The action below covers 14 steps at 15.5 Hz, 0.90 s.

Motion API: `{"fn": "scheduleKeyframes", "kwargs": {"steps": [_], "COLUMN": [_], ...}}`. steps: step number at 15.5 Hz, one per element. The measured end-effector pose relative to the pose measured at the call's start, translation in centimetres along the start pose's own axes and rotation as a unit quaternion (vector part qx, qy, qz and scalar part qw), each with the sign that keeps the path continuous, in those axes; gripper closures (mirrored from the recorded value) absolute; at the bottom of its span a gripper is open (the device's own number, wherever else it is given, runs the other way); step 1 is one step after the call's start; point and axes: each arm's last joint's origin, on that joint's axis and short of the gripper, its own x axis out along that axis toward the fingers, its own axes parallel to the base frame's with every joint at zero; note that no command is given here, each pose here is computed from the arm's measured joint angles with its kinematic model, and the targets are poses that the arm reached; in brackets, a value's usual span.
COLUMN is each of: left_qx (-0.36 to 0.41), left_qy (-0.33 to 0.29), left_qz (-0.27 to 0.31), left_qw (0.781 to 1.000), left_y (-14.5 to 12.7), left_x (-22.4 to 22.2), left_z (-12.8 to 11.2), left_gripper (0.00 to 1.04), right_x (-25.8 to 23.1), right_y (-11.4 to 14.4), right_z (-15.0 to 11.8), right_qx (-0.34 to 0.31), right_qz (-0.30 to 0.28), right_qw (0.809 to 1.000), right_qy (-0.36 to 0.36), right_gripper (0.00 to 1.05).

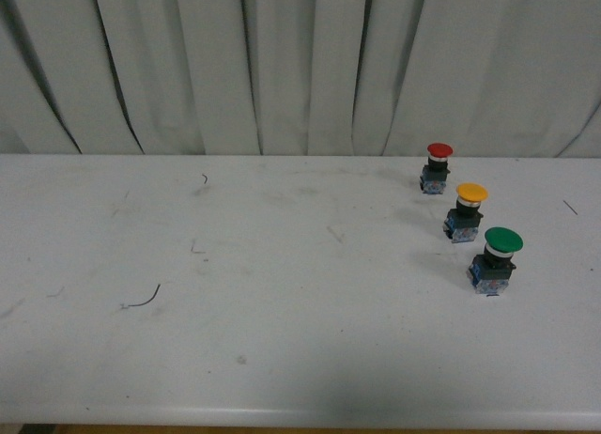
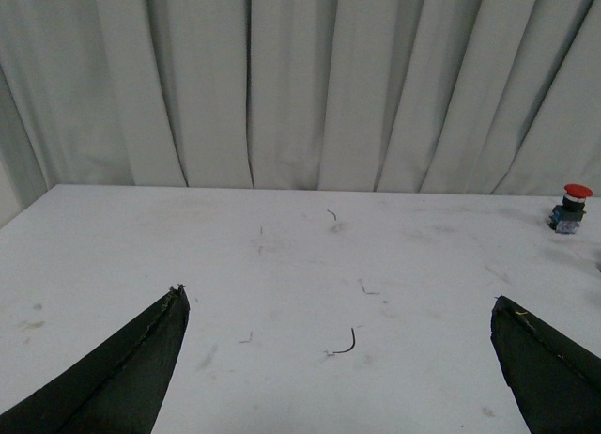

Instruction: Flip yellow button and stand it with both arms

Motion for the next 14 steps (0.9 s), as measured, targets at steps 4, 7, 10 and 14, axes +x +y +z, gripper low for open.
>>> {"fn": "scheduleKeyframes", "kwargs": {"steps": [4, 7, 10, 14], "left_qx": [0.0, 0.0, 0.0, 0.0], "left_qy": [0.0, 0.0, 0.0, 0.0], "left_qz": [0.0, 0.0, 0.0, 0.0], "left_qw": [1.0, 1.0, 1.0, 1.0], "left_y": [0.0, 0.0, 0.0, 0.0], "left_x": [0.0, 0.0, 0.0, 0.0], "left_z": [0.0, 0.0, 0.0, 0.0], "left_gripper": [0.07, 0.07, 0.07, 0.07], "right_x": [0.0, 0.0, 0.0, 0.0], "right_y": [0.0, 0.0, 0.0, 0.0], "right_z": [0.0, 0.0, 0.0, 0.0], "right_qx": [0.0, 0.0, 0.0, 0.0], "right_qz": [0.0, 0.0, 0.0, 0.0], "right_qw": [1.0, 1.0, 1.0, 1.0], "right_qy": [0.0, 0.0, 0.0, 0.0], "right_gripper": [0.2, 0.09, 0.05, 0.06]}}
